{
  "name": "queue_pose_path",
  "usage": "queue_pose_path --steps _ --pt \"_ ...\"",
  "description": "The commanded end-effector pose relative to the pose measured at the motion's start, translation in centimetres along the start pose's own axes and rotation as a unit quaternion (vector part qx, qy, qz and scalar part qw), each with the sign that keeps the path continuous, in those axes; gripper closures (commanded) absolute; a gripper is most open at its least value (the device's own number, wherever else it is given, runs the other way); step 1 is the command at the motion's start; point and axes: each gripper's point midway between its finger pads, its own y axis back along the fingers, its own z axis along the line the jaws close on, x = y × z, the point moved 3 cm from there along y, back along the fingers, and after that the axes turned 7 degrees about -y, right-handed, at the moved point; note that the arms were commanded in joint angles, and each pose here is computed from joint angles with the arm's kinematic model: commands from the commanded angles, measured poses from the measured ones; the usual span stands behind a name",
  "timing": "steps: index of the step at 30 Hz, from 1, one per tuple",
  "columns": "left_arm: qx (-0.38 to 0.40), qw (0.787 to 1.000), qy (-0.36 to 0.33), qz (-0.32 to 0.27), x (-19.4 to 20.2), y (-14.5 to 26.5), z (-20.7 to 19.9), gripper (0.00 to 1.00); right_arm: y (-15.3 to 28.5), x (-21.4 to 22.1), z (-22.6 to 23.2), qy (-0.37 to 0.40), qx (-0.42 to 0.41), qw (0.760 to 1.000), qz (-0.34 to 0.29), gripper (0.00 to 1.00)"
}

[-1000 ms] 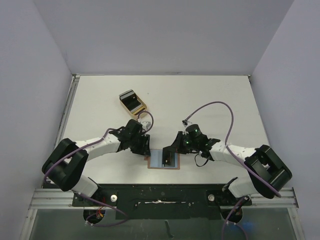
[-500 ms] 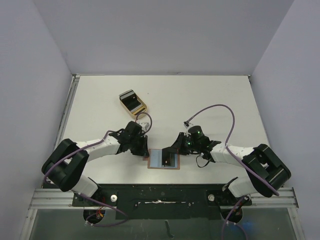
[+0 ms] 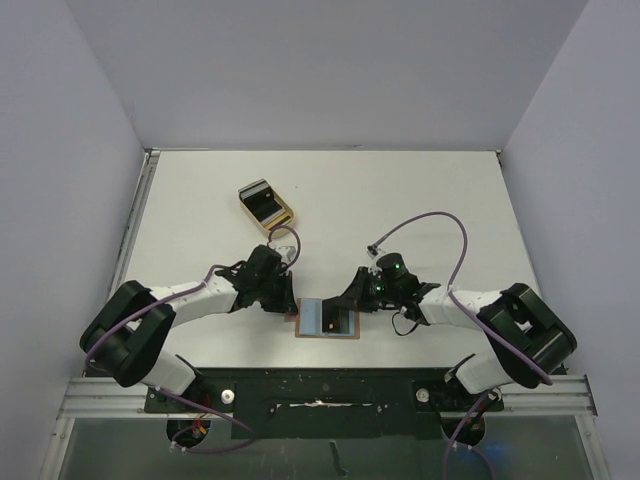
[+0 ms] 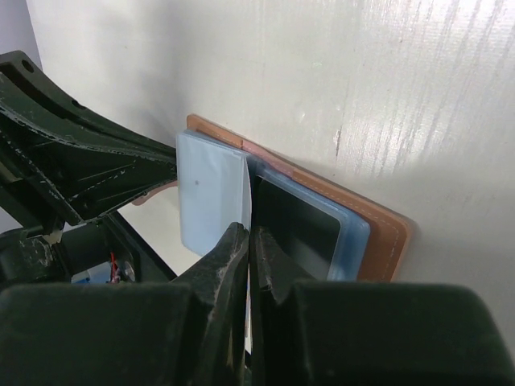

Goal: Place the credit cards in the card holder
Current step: Insert the credit card into the card holder.

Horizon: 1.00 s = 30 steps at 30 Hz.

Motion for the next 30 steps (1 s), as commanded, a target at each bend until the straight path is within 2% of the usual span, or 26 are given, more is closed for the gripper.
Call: queue_pose_path --steps 1,30 --pt "0.000 1.000 0.002 -0.011 -0.1 0.1 0.0 1.00 -0.3 -0.3 0.6 0.001 -0.024 1.000 -0.002 1.00" --pt "-0.004 1.000 0.012 -0.010 0.7 0.0 0.4 1.00 -0.7 0.2 -0.4 0.019 -0.022 1.000 0.010 1.00"
